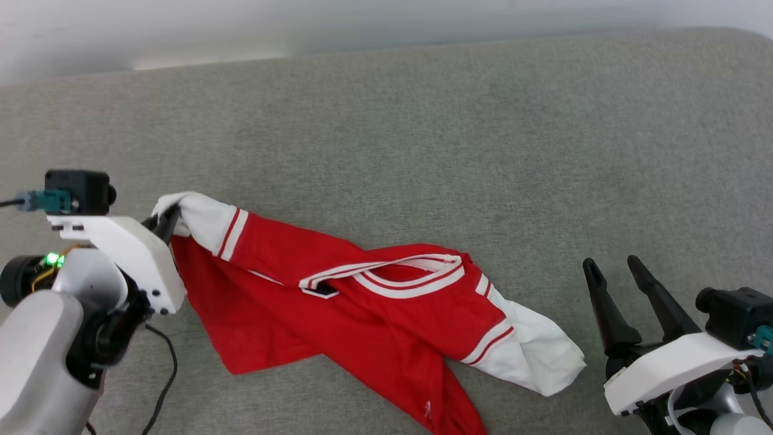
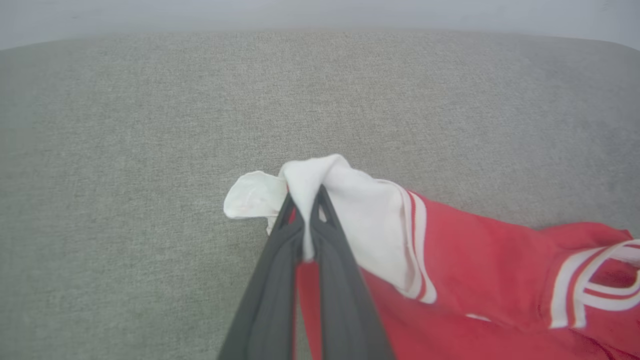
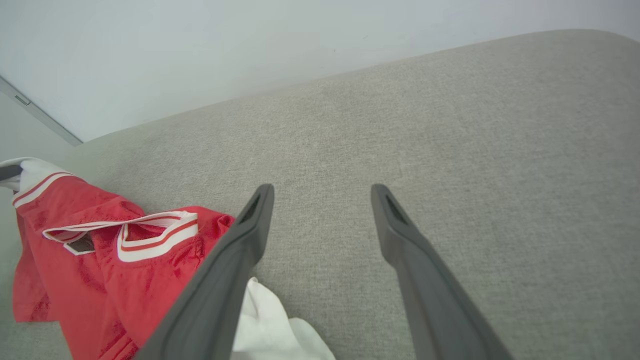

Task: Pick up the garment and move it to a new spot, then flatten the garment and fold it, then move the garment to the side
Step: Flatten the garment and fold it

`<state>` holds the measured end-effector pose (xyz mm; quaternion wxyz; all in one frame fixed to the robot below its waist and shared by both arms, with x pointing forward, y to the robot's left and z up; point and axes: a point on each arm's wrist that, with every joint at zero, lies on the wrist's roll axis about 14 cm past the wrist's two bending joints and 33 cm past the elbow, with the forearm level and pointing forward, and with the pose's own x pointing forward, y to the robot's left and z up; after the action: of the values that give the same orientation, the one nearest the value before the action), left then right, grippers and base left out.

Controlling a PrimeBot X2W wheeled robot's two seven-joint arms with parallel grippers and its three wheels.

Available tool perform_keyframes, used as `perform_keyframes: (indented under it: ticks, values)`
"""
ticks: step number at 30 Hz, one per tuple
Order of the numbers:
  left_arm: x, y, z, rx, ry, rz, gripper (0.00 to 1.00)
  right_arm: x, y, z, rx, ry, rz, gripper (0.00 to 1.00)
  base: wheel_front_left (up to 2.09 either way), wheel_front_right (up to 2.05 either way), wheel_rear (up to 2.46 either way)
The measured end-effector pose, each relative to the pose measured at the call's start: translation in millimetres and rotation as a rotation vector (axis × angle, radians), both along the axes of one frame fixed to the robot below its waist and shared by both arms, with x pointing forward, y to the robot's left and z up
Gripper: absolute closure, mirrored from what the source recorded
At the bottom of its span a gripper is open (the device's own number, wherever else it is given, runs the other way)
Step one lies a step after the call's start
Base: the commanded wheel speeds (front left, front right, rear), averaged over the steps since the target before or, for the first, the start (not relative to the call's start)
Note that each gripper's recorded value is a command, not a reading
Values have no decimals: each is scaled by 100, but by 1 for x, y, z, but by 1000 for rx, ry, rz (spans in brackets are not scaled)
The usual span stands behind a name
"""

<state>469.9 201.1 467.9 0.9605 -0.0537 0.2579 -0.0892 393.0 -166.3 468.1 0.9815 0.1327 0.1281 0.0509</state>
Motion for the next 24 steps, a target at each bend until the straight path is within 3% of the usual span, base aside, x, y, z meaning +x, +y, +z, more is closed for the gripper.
perform_keyframes:
  ticks: [6,11,13,14,15,16,17,24]
  values:
    - [33,-14,-22,-25,15,-7,100,2,-11,-12,-1,26,-37,0,0,0,0]
    - [35,-30,-54,-42,108,-41,100,1,-20,-17,-19,32,-61,0,0,0,0]
    - [33,-33,-61,-56,136,-45,94,4,-20,-14,-24,20,-62,0,0,0,0]
    - [33,-33,-62,-56,141,-44,69,4,-20,-13,-31,16,-60,0,0,0,0]
    - [32,-33,-62,-63,141,-41,38,4,-20,-12,-29,13,-60,0,0,0,0]
    - [32,-32,-63,-65,143,-40,38,4,-19,-11,-31,9,-57,0,0,0,0]
    - [31,-31,-62,-61,134,-41,0,4,-19,-9,-35,5,-56,0,0,0,0]
    - [26,-18,-34,-34,26,-19,0,3,-13,8,-36,-45,-40,0,0,0,0]
